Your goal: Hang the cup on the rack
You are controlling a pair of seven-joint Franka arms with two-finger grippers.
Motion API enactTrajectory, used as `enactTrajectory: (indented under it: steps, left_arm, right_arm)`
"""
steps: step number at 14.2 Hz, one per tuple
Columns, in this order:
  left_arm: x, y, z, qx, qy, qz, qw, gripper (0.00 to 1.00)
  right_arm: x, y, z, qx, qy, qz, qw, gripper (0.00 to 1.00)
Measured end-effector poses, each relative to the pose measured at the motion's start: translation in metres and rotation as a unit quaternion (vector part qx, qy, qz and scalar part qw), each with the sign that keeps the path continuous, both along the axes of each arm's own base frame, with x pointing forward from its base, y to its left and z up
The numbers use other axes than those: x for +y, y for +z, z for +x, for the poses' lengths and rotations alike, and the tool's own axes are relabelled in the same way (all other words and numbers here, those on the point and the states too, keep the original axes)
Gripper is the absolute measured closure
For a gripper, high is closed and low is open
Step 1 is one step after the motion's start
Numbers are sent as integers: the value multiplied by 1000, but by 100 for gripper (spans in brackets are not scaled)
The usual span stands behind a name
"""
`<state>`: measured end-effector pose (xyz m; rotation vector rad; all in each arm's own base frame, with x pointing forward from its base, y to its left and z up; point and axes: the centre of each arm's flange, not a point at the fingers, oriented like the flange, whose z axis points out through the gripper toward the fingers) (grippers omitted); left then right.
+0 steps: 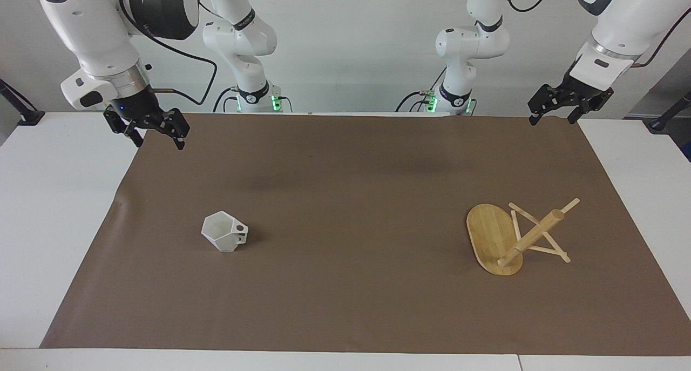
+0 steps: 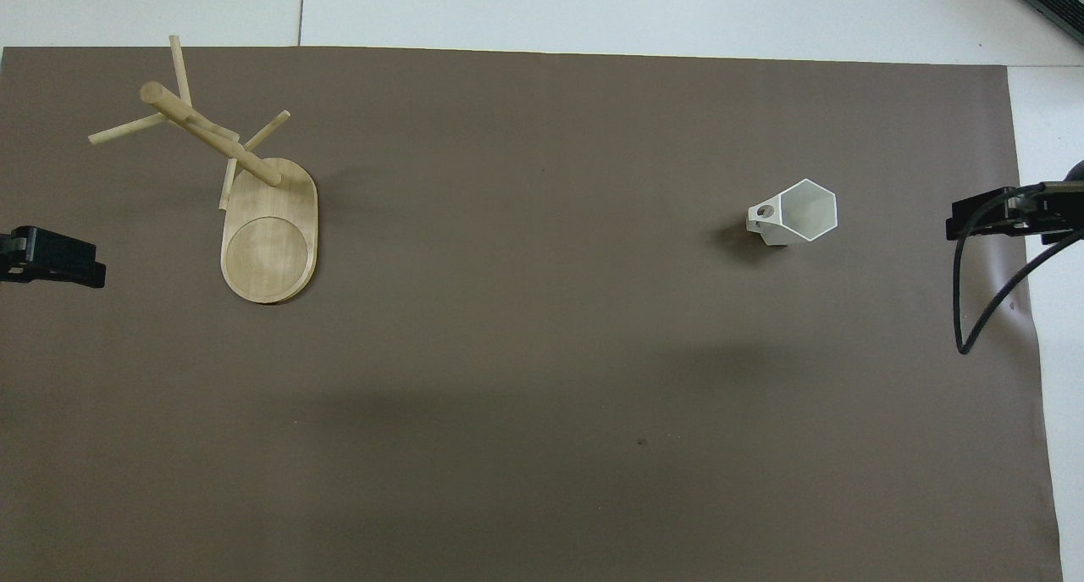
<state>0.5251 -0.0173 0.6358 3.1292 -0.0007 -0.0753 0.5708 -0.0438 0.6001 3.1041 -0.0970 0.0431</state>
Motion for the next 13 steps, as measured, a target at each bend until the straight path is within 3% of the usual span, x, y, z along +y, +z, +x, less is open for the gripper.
enactTrajectory:
  steps: [9, 13]
  left_arm:
    - [0, 0, 0, 0, 1, 0, 1000, 0]
    - [0, 0, 0, 0, 1, 0, 1000, 0]
  right_arm:
    - [6, -9, 1, 1, 5, 0, 1000, 0]
    - [5, -20, 6, -15, 6, -1, 1000, 0]
